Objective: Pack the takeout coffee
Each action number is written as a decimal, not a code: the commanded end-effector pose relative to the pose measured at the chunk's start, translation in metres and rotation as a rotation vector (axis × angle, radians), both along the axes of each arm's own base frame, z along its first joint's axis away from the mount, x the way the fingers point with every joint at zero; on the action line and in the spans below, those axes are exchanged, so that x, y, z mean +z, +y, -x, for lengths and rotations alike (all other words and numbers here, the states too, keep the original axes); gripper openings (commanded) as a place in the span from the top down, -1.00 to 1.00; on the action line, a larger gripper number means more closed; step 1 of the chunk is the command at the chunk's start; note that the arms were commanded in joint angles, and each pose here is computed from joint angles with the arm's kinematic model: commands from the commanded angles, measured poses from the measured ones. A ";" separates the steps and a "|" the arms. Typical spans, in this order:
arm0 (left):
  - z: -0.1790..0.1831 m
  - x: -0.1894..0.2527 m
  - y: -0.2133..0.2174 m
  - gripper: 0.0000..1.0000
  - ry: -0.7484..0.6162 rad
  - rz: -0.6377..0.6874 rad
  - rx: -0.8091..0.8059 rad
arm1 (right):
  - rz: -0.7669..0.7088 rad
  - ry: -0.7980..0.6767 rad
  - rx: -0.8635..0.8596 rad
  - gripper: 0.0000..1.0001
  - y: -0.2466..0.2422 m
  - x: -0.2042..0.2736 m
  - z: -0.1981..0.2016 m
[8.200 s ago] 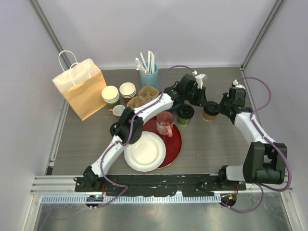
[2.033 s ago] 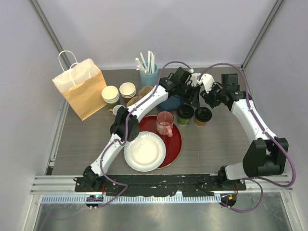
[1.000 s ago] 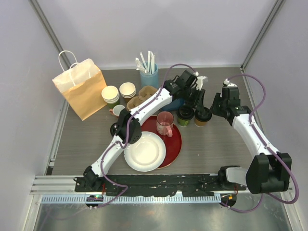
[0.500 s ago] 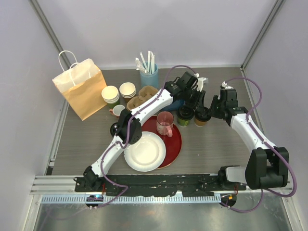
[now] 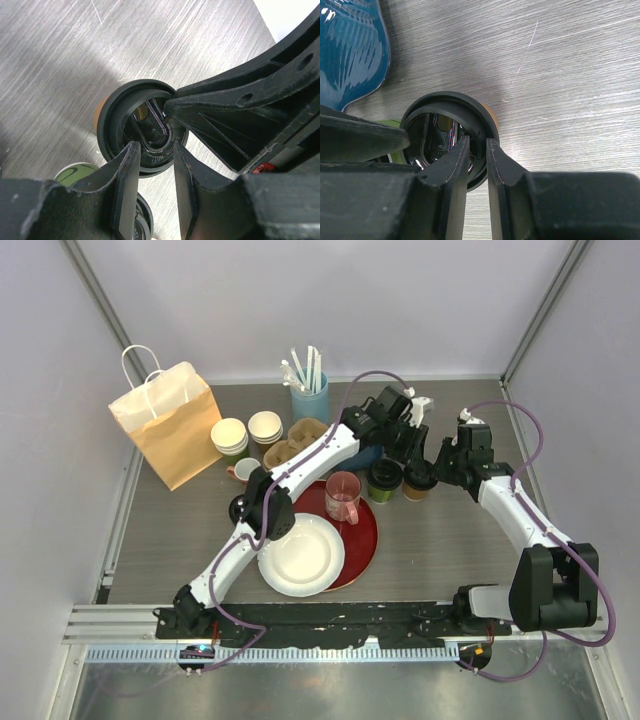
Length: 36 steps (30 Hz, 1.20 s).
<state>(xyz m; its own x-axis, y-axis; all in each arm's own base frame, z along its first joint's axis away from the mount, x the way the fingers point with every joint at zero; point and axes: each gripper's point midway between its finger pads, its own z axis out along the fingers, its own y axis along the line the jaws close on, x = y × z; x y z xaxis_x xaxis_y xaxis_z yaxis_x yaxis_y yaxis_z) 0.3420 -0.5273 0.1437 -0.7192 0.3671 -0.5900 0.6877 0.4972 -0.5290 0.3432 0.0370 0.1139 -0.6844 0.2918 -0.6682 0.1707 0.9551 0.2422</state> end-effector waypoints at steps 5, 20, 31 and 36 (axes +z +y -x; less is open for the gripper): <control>-0.015 0.028 0.015 0.24 -0.126 -0.030 0.039 | 0.008 0.055 0.008 0.49 0.000 -0.014 0.009; 0.001 -0.024 0.004 0.42 0.011 -0.046 0.011 | -0.014 0.073 0.036 0.51 0.007 -0.023 0.010; 0.026 -0.097 0.018 0.52 0.179 -0.150 0.009 | -0.049 0.156 -0.040 0.63 -0.004 -0.061 0.034; 0.040 -0.129 0.025 0.53 0.219 -0.206 0.003 | -0.060 0.178 -0.061 0.66 -0.005 -0.073 0.046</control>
<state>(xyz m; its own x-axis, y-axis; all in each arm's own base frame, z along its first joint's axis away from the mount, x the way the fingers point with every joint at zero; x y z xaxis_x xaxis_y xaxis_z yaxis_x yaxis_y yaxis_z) 0.3613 -0.5174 0.1188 -0.7486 0.3126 -0.5848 0.6478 0.5330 -0.5444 0.3489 0.0305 0.1055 -0.6236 0.3470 -0.7005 0.1842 0.9361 0.2997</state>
